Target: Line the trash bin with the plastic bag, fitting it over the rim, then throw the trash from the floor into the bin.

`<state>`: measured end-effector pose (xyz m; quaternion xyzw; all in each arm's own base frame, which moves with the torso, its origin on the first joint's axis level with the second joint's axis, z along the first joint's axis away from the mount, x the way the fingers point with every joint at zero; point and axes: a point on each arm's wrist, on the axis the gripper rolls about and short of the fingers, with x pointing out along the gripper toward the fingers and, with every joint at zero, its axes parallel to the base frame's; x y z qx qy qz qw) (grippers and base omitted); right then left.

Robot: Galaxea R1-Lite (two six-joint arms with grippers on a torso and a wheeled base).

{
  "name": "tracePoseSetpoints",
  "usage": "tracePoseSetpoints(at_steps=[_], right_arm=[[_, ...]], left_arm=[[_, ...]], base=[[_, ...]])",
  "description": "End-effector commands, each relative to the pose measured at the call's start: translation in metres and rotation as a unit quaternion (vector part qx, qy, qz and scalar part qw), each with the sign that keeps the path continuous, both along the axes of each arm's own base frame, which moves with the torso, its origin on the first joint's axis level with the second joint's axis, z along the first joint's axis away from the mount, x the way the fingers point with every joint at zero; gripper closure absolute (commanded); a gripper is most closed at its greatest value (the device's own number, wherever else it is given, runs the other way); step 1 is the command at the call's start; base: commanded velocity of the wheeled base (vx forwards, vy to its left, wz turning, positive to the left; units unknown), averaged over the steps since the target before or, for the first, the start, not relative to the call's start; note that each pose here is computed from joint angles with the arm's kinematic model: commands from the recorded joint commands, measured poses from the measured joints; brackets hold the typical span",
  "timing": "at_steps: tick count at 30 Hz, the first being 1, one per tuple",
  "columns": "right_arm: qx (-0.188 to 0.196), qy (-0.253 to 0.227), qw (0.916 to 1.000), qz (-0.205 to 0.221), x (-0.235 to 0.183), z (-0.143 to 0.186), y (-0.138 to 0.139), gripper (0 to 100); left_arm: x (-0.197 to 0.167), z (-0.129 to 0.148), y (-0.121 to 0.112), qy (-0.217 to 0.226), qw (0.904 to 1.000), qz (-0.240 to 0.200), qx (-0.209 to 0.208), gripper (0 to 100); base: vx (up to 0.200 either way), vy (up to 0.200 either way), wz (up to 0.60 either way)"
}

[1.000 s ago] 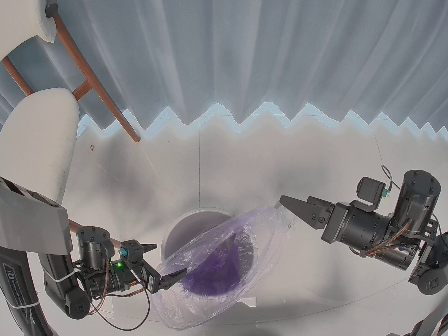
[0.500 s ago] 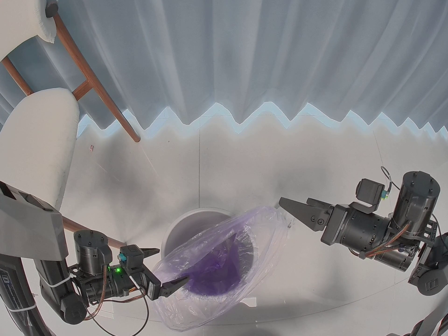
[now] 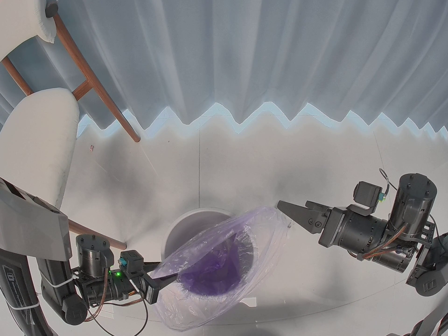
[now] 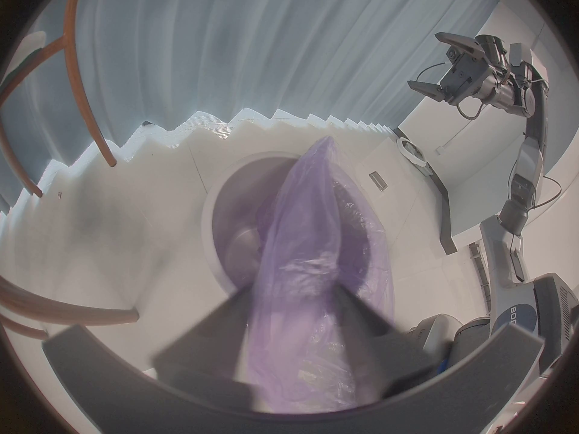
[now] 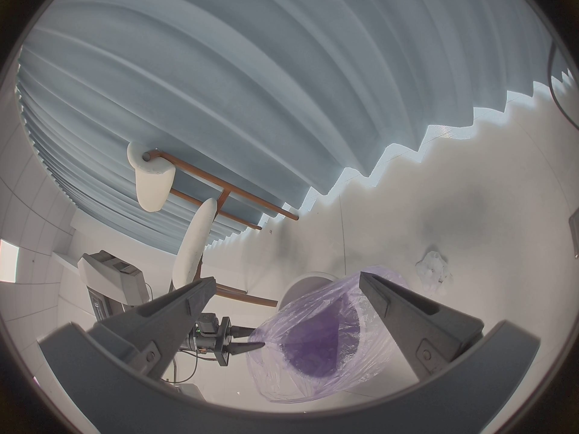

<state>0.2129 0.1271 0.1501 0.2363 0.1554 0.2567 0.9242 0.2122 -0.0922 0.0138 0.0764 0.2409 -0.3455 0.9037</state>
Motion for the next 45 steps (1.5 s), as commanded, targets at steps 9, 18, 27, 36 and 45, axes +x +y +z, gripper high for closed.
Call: tracePoseSetpoints(at_steps=[9, 18, 27, 36, 45], right_arm=[[-0.011, 0.017, 0.9998, 0.000, 0.006, -0.011, 0.004, 0], [-0.011, 0.017, 0.9998, 0.000, 0.006, -0.011, 0.004, 0], [-0.012, 0.018, 0.9998, 0.000, 0.006, -0.011, 0.003, 0], [-0.013, 0.021, 0.9997, 0.001, 0.006, -0.013, 0.004, 0], [-0.077, 0.073, 0.9939, -0.032, 0.031, -0.059, -0.003, 0]], left_arm=[[0.058, 0.015, 0.010, -0.088, 0.9890, 0.116, -0.024, 100], [0.076, 0.011, 0.008, -0.092, 0.9827, 0.156, -0.039, 100], [0.104, -0.018, 0.021, -0.078, 0.9775, 0.194, -0.030, 100], [0.109, -0.022, 0.026, -0.077, 0.9763, 0.200, -0.031, 100], [0.106, -0.010, 0.023, -0.087, 0.9752, 0.199, -0.043, 100]], base=[[0.000, 0.000, 0.00], [0.000, 0.000, 0.00], [0.000, 0.000, 0.00], [0.000, 0.000, 0.00], [0.000, 0.000, 0.00]])
